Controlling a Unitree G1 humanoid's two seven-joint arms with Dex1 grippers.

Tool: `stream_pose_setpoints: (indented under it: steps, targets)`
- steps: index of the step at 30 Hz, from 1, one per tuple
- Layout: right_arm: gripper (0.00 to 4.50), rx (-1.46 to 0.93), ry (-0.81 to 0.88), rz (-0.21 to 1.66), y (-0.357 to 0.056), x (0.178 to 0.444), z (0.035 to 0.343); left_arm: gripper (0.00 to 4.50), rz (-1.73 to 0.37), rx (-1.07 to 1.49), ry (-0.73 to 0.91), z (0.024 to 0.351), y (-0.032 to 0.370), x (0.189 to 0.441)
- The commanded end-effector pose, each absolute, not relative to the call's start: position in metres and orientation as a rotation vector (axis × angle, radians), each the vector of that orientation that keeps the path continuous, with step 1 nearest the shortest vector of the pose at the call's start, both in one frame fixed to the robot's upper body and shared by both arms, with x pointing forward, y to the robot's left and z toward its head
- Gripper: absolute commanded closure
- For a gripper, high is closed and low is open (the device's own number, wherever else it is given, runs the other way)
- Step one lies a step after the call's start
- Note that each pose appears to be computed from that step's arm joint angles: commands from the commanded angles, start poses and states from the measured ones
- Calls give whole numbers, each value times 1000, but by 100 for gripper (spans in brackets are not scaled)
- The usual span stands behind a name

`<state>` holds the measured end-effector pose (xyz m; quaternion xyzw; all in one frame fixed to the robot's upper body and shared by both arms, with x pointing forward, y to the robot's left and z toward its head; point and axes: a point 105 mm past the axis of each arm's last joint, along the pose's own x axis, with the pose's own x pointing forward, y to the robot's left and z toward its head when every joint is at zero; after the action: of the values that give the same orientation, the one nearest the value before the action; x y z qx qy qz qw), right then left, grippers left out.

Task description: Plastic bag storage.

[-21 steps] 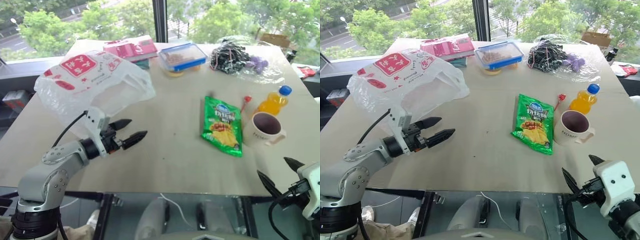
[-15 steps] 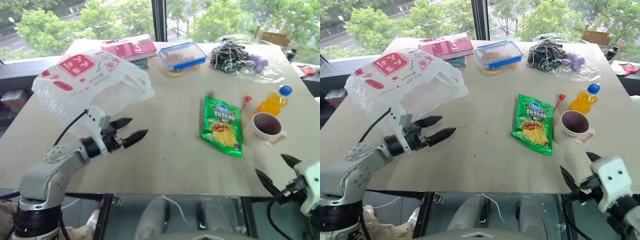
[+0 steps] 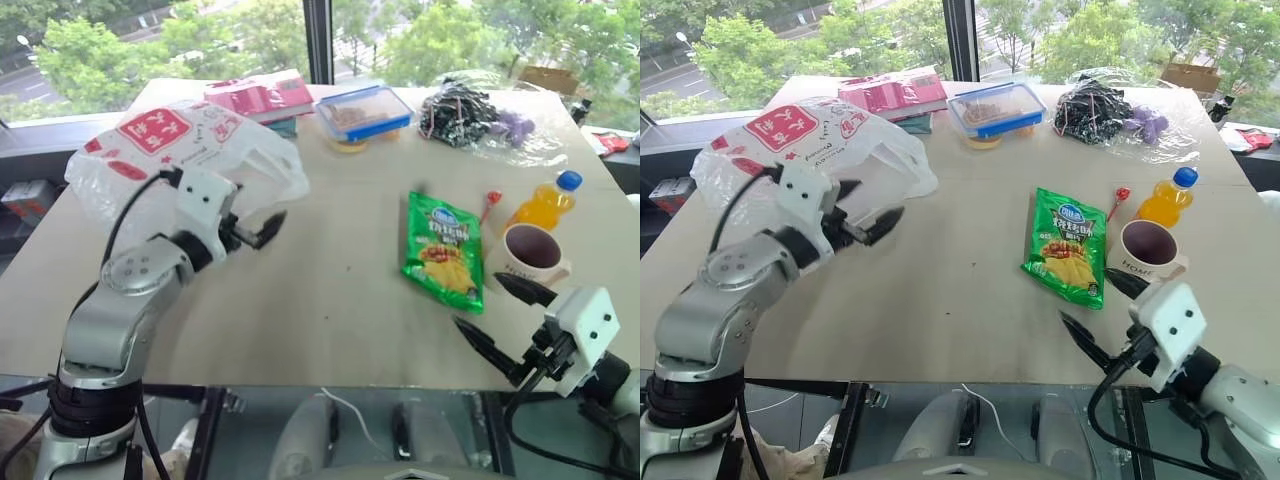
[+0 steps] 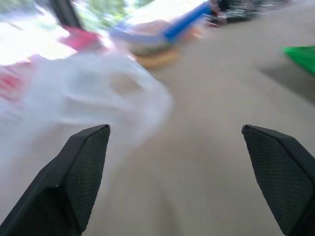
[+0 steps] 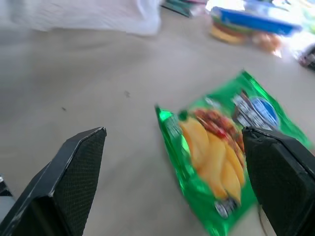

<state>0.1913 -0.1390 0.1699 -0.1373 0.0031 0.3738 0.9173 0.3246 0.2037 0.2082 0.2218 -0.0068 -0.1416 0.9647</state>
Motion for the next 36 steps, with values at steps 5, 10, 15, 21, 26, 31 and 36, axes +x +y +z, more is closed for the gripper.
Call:
stream_pose_setpoints:
  steps: [5, 10, 15, 21, 26, 31, 36]
  targets:
    - [3, -316, -94, 867, -121, 202, 186, 0, 10, 662, 105, 220, 260, 334]
    - [3, -348, -158, 912, -112, 208, 194, 0, 85, 769, 180, 214, 275, 349]
    - [3, -372, -221, 920, -106, 211, 204, 0, 56, 798, 196, 209, 267, 365]
    - [3, -384, -254, 919, -103, 212, 211, 0, 63, 846, 223, 205, 270, 378]
    - [0, -391, -281, 918, -100, 211, 217, 70, 74, 957, 279, 198, 279, 386]
    - [0, -388, -291, 909, -100, 212, 219, 276, 94, 1064, 283, 198, 287, 390]
    - [0, -391, -290, 903, -101, 213, 219, 442, 39, 995, 257, 201, 279, 392]
